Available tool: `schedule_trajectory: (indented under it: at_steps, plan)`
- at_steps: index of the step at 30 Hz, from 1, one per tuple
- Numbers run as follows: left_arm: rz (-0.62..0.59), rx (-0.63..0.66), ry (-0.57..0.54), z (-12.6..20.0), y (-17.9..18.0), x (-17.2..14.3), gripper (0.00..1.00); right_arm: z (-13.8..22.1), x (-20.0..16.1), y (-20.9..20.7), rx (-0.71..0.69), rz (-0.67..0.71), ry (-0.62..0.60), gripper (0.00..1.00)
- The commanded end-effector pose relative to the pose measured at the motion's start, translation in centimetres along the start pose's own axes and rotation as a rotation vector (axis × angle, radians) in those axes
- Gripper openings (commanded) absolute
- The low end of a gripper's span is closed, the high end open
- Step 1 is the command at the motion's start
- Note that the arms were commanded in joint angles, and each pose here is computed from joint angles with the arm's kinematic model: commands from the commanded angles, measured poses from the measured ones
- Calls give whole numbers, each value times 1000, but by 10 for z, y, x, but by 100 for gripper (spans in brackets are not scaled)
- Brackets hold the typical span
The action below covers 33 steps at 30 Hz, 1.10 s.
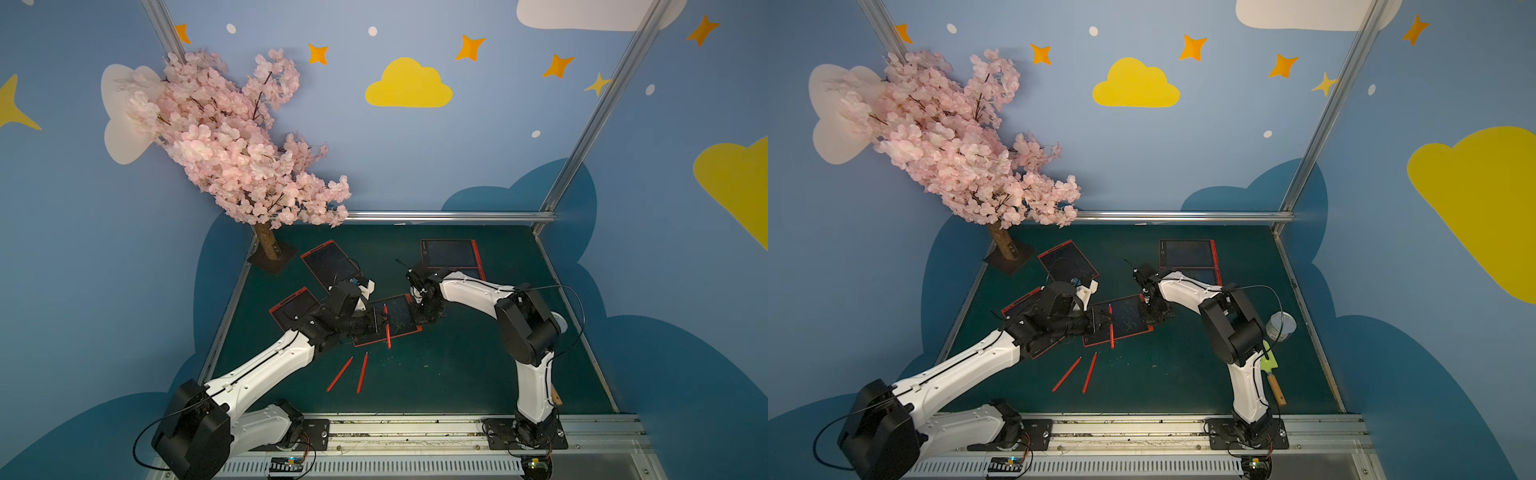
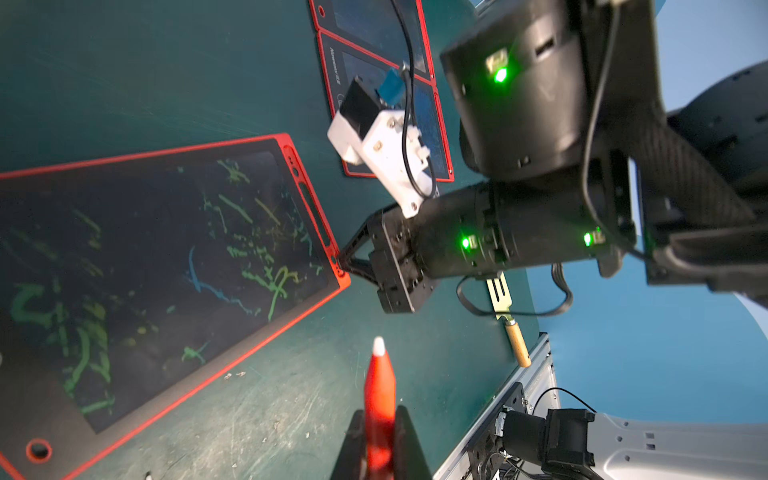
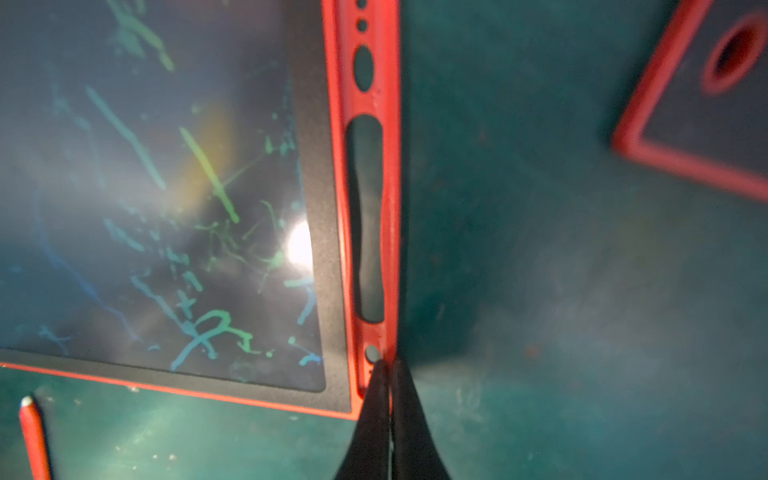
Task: Place the stylus back onto the writing tablet
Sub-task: Move the writing tablet to the center of the board.
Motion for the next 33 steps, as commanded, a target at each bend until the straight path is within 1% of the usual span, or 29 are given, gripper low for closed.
schedule_trajectory:
  at_steps: [1, 5, 7, 12, 15, 19, 21, 23, 30, 32, 33]
  plan:
    - [-12, -10, -3, 0, -2, 3, 12, 8, -22, -3, -28, -102, 29, 4]
    - [-10, -7, 0, -1, -2, 4, 12, 9, -40, -9, -50, -229, 33, 4]
    - [-5, -9, 4, -3, -2, 3, 12, 9, -46, -9, -50, -268, 30, 5]
    - [1, -12, 11, -4, -2, 2, 12, 14, -52, -10, -48, -311, 17, 8]
    - [1, -5, 21, -6, 1, 0, 12, 27, -47, -4, 5, -299, -35, 14]
    - [-4, 9, 44, -11, 5, -6, 12, 52, -38, 2, 66, -236, -138, 25]
    - [-7, 12, 54, -13, 5, -8, 12, 62, -38, 0, 75, -203, -172, 28]
    - [-7, 17, 67, -16, 6, -11, 12, 73, -43, -1, 97, -158, -204, 33]
    - [14, 61, 102, -29, 11, -15, 12, 115, -76, -10, 198, -20, -307, 62]
    - [18, 69, 115, -34, 10, -15, 12, 127, -86, -16, 207, 3, -342, 72]
    - [20, 79, 124, -37, 9, -15, 12, 135, -91, -21, 208, 14, -367, 78]
Point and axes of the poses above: each gripper's point midway between its finger pads, its own z axis back along the fingers, its own y axis along the line the jaws close on, x = y × z, the point moved 2 cm from there along z, back along the fingers, and after that the axes turned 6 degrees about -z, right-handed, at the moved point
